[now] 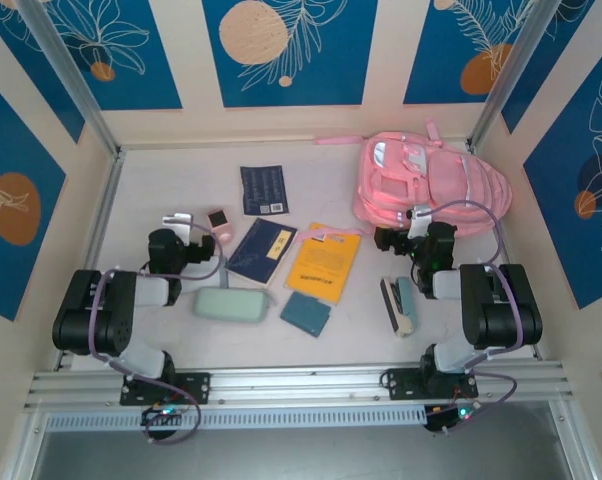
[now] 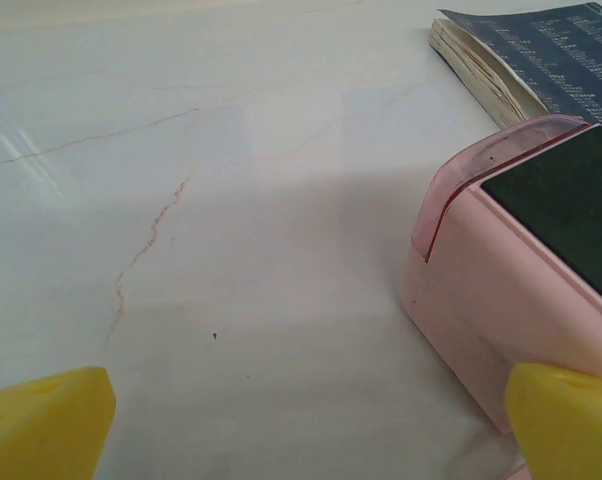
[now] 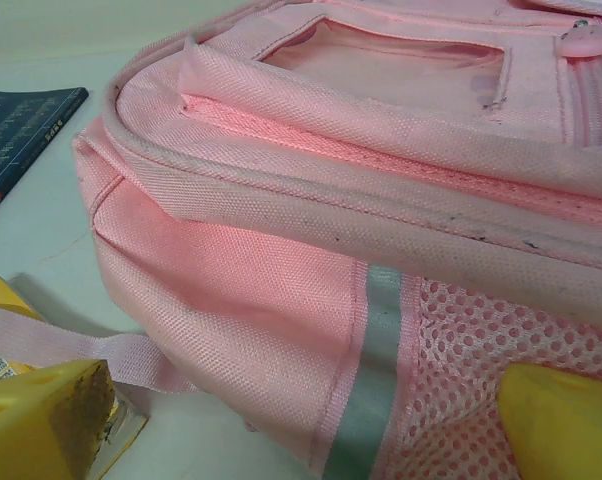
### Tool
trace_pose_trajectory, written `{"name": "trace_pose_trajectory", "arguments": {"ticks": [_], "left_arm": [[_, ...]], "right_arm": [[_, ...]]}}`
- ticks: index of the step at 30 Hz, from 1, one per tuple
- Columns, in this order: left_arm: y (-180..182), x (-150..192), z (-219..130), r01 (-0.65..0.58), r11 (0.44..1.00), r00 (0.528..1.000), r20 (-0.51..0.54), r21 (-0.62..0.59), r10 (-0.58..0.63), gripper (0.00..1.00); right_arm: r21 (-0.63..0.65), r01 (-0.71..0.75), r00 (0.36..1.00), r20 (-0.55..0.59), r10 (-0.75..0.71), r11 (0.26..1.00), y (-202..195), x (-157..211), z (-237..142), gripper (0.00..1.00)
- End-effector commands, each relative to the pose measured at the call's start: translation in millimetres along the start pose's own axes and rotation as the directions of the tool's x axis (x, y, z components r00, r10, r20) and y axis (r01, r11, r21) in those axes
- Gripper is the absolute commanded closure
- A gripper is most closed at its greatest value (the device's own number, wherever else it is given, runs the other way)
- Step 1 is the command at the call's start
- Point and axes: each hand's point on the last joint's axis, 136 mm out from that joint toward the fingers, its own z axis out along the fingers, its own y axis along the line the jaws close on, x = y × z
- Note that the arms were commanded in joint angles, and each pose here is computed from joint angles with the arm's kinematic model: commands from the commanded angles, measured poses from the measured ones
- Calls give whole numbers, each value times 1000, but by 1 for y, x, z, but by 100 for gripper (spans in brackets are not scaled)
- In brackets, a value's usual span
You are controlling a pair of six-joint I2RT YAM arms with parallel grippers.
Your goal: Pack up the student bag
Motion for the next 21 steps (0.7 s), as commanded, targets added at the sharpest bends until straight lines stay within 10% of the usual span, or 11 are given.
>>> {"name": "trace_pose_trajectory", "arguments": {"ticks": [1, 21], "left_arm": [[-2, -17, 1, -15, 1000, 999, 48, 3, 15, 0], [-2, -16, 1, -15, 1000, 999, 45, 3, 15, 0]], "right_arm": [[2, 3, 1000, 25, -3, 1000, -1, -11, 2, 1], [-12, -5, 1000, 27, 5, 1000, -2, -12, 1, 1]]}}
